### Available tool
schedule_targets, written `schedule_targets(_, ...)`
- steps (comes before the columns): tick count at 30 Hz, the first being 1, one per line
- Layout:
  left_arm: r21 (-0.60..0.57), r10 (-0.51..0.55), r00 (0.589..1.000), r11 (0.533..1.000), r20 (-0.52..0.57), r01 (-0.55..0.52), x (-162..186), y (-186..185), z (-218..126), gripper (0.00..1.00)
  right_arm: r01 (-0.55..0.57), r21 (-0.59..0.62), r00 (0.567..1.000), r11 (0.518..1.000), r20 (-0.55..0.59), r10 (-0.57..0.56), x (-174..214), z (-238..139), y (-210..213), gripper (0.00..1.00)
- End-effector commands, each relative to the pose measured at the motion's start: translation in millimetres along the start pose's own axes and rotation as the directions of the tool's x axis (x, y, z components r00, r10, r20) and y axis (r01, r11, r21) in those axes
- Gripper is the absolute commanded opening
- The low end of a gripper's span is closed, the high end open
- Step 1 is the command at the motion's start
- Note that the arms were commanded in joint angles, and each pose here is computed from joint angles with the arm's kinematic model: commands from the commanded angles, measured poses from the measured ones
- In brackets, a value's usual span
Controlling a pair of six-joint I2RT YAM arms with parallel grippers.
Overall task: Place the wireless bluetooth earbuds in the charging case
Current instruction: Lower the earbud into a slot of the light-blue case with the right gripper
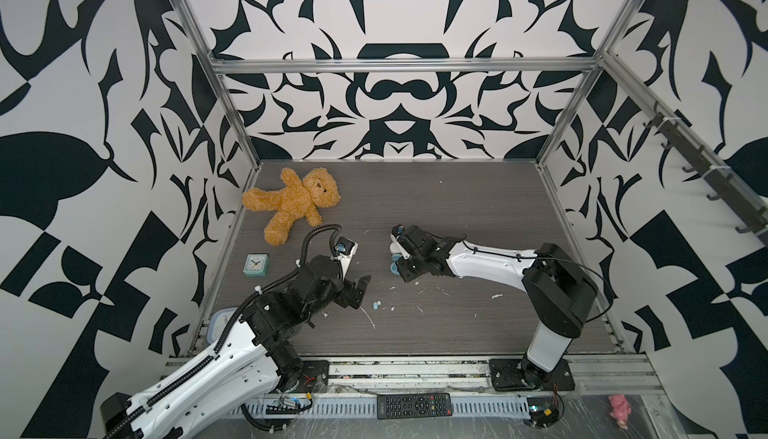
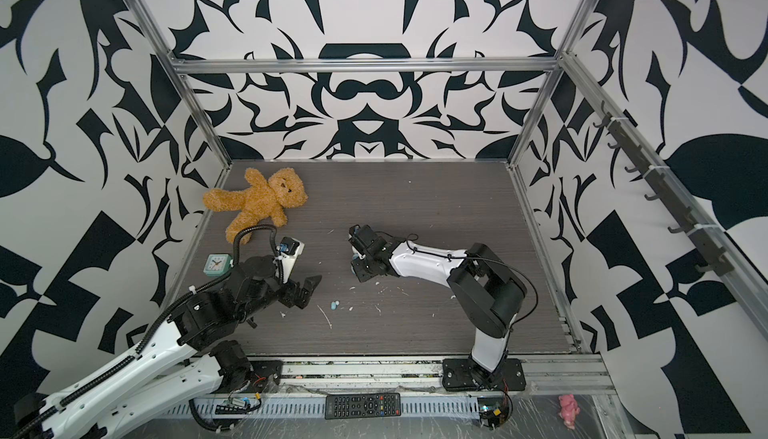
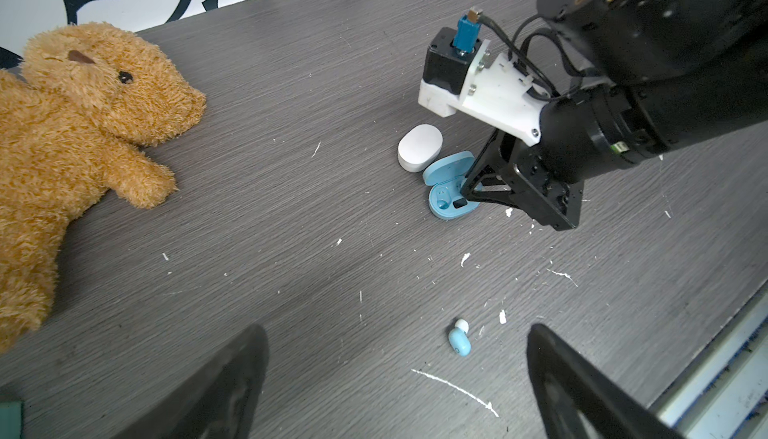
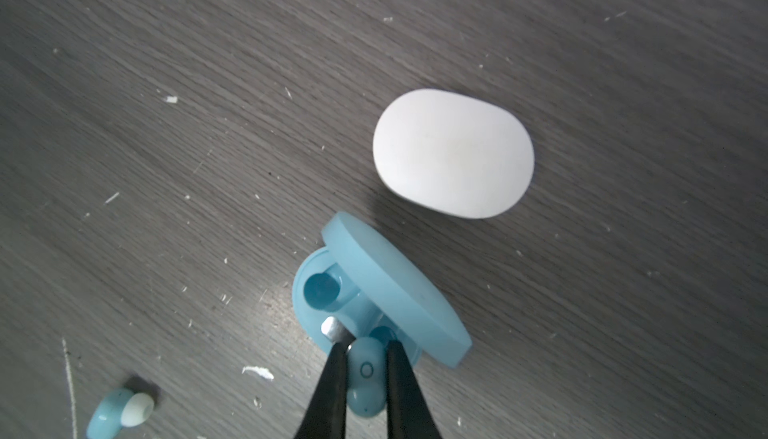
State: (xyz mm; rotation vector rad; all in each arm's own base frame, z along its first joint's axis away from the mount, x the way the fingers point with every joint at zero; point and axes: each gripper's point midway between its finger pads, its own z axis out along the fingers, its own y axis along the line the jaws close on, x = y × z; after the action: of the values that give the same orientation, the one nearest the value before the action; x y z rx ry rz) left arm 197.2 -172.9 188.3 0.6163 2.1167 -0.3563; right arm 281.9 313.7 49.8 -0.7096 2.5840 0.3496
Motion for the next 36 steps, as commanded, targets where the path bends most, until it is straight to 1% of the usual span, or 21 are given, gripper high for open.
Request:
schedule_targets(1, 0.011, 0.004, 1.000, 1.000, -0.028, -0.004, 8.2, -1.2, 2.9, 0.99, 0.017, 0.004, 0.997, 1.000, 0.075, -0.018, -26.6, -10.6, 1.8, 0.00)
schedule_targets(36, 0.034, 0.006, 0.999, 0.999, -0.033, -0.005, 9.5, -5.2, 3.0, 0.99, 0.023, 0.029, 0.999, 0.999, 0.026, -0.024, -11.2, 5.4, -4.3, 0.00)
